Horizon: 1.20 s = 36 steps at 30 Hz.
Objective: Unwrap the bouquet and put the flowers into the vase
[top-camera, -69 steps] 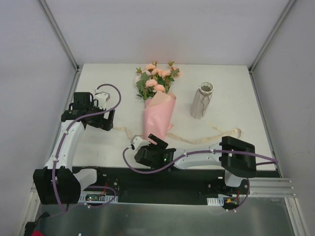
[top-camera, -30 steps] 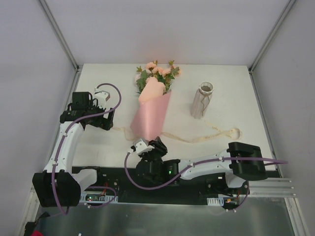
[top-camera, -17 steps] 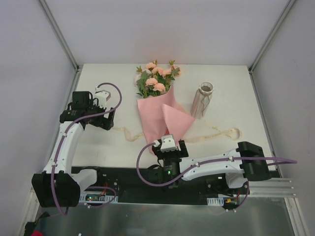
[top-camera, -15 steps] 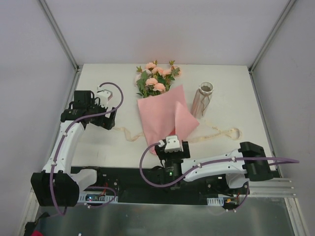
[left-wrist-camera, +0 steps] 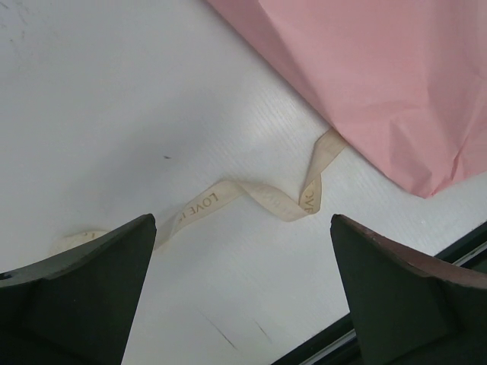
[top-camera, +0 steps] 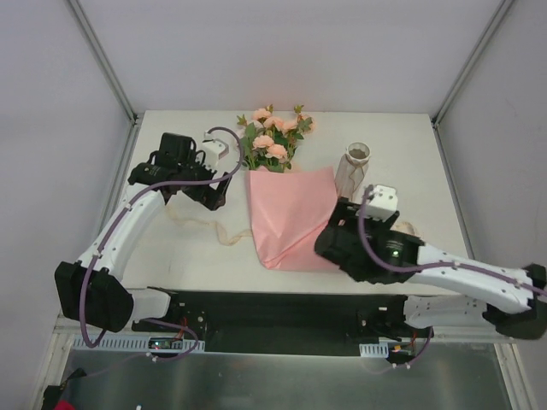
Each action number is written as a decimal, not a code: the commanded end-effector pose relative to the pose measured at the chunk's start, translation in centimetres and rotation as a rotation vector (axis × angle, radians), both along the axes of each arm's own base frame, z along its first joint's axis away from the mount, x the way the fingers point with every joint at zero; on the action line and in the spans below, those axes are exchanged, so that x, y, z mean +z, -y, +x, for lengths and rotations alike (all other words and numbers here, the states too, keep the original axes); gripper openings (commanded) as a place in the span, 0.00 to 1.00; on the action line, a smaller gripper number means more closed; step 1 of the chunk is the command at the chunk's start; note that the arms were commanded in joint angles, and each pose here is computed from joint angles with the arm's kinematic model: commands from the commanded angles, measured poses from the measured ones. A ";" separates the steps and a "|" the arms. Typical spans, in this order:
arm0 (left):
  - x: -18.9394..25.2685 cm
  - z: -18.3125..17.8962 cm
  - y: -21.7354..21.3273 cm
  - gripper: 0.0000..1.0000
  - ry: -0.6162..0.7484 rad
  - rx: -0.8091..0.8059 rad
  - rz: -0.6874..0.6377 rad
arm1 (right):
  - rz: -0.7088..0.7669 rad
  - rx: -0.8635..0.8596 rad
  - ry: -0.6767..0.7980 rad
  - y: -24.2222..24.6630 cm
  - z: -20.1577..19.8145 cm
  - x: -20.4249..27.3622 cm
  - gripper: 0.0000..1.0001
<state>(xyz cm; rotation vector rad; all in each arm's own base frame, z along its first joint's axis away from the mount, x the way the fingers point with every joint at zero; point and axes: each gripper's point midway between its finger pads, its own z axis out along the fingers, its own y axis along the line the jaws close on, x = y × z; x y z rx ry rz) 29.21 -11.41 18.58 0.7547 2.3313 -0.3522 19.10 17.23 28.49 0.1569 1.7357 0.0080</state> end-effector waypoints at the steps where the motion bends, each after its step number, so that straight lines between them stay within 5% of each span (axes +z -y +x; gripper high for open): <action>1: 0.6 0.5 0.6 0.99 -0.014 0.019 -0.032 | 0.065 0.171 -0.252 1.1 1.8 -7.3 0.81; 2: 0.5 0.3 0.7 0.99 -0.019 0.016 -0.037 | 0.176 0.147 -0.284 1.5 2.6 -7.8 0.80; 15: -0.7 -1.2 -0.1 0.99 -0.028 0.022 -0.010 | 0.144 0.161 -0.285 -0.4 8.0 -13.4 0.65; 36: -1.3 -2.4 -1.3 0.99 -0.010 0.045 0.030 | 0.056 0.080 -0.339 0.5 12.8 -20.0 0.56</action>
